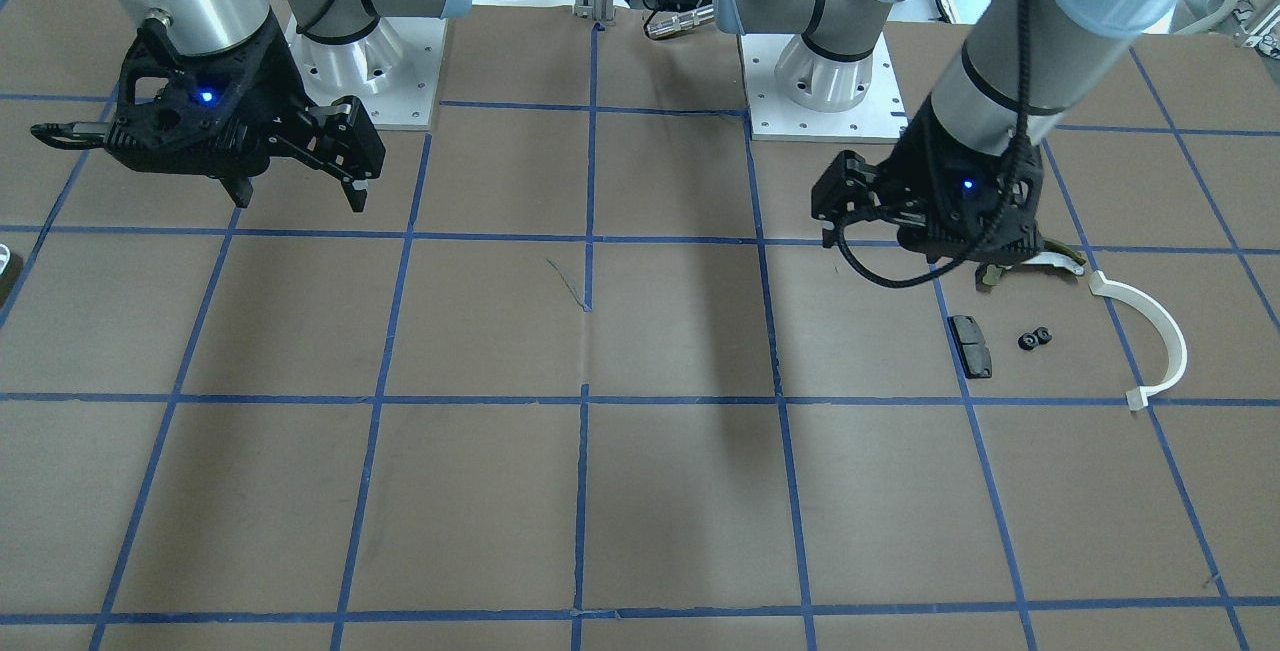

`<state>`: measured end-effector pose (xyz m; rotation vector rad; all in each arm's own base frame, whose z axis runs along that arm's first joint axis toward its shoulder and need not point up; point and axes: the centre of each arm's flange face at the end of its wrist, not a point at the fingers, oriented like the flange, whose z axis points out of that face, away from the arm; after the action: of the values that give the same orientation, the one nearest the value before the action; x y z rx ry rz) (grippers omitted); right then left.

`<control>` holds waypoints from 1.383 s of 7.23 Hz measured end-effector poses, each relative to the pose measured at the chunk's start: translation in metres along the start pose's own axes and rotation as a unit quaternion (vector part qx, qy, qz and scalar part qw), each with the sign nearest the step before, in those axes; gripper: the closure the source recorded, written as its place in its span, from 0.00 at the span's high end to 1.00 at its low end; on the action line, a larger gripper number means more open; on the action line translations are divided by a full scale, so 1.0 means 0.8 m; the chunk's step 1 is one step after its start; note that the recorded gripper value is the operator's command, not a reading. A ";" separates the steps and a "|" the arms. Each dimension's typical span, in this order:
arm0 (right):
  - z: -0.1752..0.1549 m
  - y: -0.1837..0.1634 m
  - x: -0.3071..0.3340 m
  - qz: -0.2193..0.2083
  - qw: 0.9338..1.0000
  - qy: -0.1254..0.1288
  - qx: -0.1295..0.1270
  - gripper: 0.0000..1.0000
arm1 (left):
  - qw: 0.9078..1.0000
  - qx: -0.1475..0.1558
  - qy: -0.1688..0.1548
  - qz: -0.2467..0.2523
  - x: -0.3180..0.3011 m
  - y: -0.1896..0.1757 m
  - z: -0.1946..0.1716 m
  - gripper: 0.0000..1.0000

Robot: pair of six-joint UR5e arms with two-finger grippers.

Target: Place bearing gear from tray to pile

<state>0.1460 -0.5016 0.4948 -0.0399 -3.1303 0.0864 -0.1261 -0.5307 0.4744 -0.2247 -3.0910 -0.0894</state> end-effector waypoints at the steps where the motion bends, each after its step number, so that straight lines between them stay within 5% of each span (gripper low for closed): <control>1: 0.000 -0.001 0.002 0.001 1.000 0.000 0.000 1.00 | 1.000 -0.006 0.000 0.011 0.021 0.021 -0.013 1.00; 5: -0.005 -0.002 0.003 0.002 1.000 0.000 0.004 1.00 | 1.000 -0.019 -0.004 0.013 0.030 0.078 -0.005 1.00; 10: -0.002 -0.001 0.002 0.001 1.000 0.000 0.004 1.00 | 0.999 -0.019 -0.005 -0.051 0.019 0.089 0.010 1.00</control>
<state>0.1447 -0.5025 0.4967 -0.0428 -3.1297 0.0975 -0.1313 -0.4578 0.4711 -0.0698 -3.1116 -0.1522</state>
